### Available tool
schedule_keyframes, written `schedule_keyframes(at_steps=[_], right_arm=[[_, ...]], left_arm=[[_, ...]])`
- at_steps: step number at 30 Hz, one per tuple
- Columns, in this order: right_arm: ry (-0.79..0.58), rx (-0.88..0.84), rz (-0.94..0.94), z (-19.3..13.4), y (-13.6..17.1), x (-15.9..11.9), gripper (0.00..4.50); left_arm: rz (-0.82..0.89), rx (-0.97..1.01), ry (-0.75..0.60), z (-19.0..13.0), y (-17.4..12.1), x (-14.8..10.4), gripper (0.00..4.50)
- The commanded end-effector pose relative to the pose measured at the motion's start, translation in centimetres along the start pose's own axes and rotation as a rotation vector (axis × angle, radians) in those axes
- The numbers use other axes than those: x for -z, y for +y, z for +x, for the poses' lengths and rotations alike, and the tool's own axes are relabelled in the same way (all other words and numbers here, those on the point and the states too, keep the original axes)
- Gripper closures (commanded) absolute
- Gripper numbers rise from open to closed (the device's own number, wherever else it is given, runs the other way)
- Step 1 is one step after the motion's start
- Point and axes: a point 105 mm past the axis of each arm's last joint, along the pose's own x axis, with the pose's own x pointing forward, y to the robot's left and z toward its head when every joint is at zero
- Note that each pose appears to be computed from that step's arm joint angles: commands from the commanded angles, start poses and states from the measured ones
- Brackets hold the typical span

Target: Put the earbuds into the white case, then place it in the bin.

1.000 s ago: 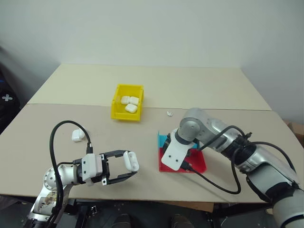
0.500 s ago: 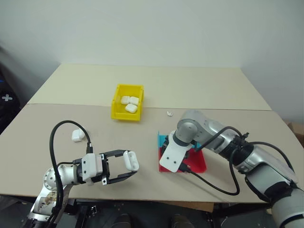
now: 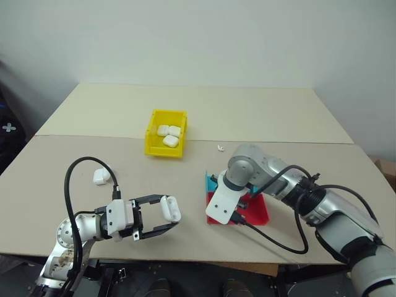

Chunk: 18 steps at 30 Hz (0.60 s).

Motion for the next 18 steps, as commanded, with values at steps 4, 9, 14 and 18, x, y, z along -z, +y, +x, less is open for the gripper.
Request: schedule_keyframes(at_steps=[4,9,14,18], right_arm=[[0.032,-0.009,-0.027,-0.69,-0.13,0.28,2.8],[0.026,-0.01,-0.031,-0.68,-0.19,0.19,2.8],[0.016,-0.005,-0.035,-0.64,-0.22,-0.04,3.29],[0.015,-0.005,-0.036,-0.61,-0.22,-0.1,3.29]], left_arm=[[0.053,-0.001,-0.017,0.14,0.18,-1.03,1.73],[0.055,-0.003,-0.014,0.1,0.22,-1.0,1.73],[0.055,-0.005,-0.014,0.07,0.21,-1.03,1.73],[0.056,-0.005,-0.015,0.07,0.22,-1.03,1.73]])
